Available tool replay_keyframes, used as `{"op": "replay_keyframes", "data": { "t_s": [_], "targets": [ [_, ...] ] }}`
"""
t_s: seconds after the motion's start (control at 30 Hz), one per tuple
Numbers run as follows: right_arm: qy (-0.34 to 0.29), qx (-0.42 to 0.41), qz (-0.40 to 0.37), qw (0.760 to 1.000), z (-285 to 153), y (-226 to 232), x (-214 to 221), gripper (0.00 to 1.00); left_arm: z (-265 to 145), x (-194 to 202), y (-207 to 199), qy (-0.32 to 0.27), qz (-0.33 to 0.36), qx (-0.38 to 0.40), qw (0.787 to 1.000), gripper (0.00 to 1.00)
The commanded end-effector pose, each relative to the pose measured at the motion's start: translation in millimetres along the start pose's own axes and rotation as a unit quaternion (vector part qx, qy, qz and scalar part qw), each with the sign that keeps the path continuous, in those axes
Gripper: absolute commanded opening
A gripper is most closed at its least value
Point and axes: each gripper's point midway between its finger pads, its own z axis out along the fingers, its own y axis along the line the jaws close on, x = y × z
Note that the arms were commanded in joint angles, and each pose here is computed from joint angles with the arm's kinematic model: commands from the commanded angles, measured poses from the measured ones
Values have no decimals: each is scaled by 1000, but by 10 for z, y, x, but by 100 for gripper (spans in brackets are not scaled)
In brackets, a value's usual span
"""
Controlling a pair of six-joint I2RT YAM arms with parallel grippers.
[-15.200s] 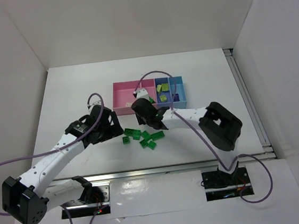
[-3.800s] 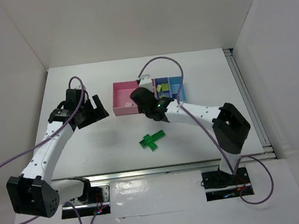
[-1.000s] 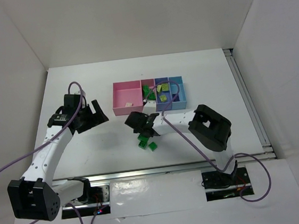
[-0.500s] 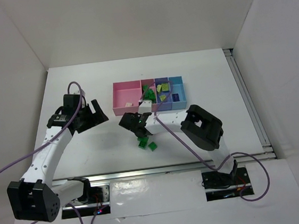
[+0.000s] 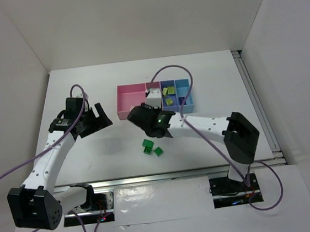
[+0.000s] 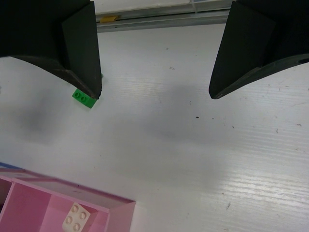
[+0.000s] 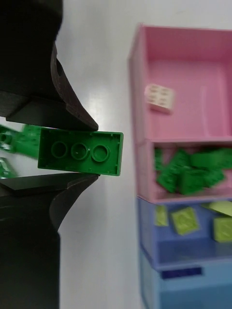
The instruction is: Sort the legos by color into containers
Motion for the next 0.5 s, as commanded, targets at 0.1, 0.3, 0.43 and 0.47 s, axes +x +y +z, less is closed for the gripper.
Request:
{"op": "replay_keyframes", "data": {
  "t_s": [0.1, 0.3, 0.43, 0.47],
  "targets": [
    [-71, 20, -14, 997, 689, -217, -978, 34, -29, -48, -29, -12, 12, 9, 1000, 95],
    [-62, 19, 0, 998, 1367, -221, -1204, 38, 4, -78, -67, -6, 7, 11, 1000, 95],
    [-64, -9, 11, 998, 1568, -141, -1339, 74, -16, -94, -117, -6, 3, 22, 1000, 95],
    [-64, -9, 11, 998, 1568, -141, -1340, 89, -16, -94, -117, -6, 3, 22, 1000, 95]
  ]
}}
